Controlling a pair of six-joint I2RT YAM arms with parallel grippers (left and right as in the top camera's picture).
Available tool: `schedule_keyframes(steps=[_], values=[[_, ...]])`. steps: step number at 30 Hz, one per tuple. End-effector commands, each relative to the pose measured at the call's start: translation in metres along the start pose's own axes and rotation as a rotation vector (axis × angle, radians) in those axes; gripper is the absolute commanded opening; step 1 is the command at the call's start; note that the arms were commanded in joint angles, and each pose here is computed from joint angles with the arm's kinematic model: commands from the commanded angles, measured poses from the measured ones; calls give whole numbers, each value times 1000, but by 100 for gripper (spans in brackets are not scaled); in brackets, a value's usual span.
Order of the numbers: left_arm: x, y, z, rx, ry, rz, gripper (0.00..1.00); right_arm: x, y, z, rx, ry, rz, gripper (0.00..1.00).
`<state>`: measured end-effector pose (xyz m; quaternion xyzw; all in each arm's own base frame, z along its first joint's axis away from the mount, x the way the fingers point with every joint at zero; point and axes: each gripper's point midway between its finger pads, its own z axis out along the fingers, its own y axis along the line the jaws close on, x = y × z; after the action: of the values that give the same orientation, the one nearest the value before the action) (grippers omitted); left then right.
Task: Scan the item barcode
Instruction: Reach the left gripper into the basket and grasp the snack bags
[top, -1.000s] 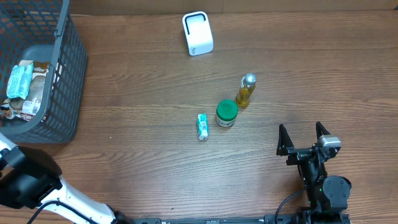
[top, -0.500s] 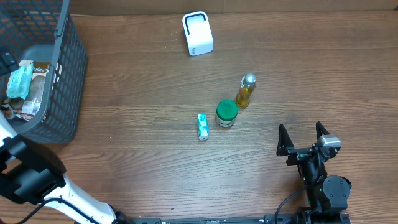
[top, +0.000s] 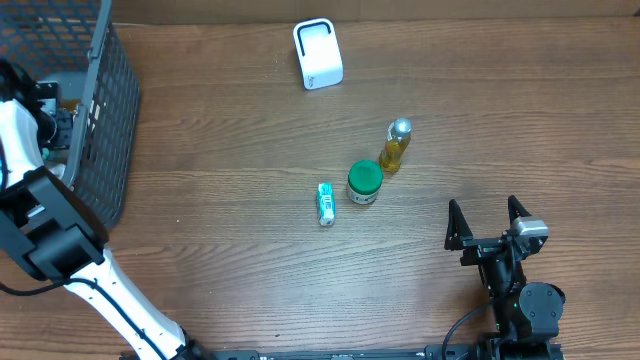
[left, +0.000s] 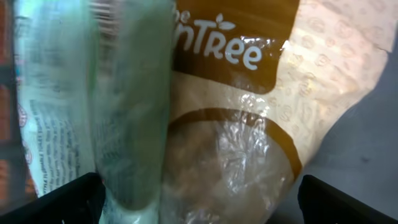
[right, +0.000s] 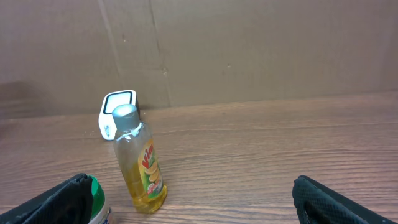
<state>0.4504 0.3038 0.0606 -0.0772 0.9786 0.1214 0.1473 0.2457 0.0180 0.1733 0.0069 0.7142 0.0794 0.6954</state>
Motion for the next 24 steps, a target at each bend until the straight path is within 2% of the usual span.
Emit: schedule_keyframes(steps=[1,14,21,22,23,24], values=[[-6,4,-1,-63,1,63,99,2,2,0,-11,-3,0,100],[2,6,11,-93,22,62,100,2,2,0,-11,-3,0,100],[21,18,31,-193,67,57,100,2,2,0,-11,-3,0,100],[23,20,33,-200,70,55,97,2,2,0,-11,-3,0,100],[25,20,34,-200,71,53,89,2,2,0,-11,-3,0,100],[26,21,35,-200,71,49,76,2,2,0,-11,-3,0,100]])
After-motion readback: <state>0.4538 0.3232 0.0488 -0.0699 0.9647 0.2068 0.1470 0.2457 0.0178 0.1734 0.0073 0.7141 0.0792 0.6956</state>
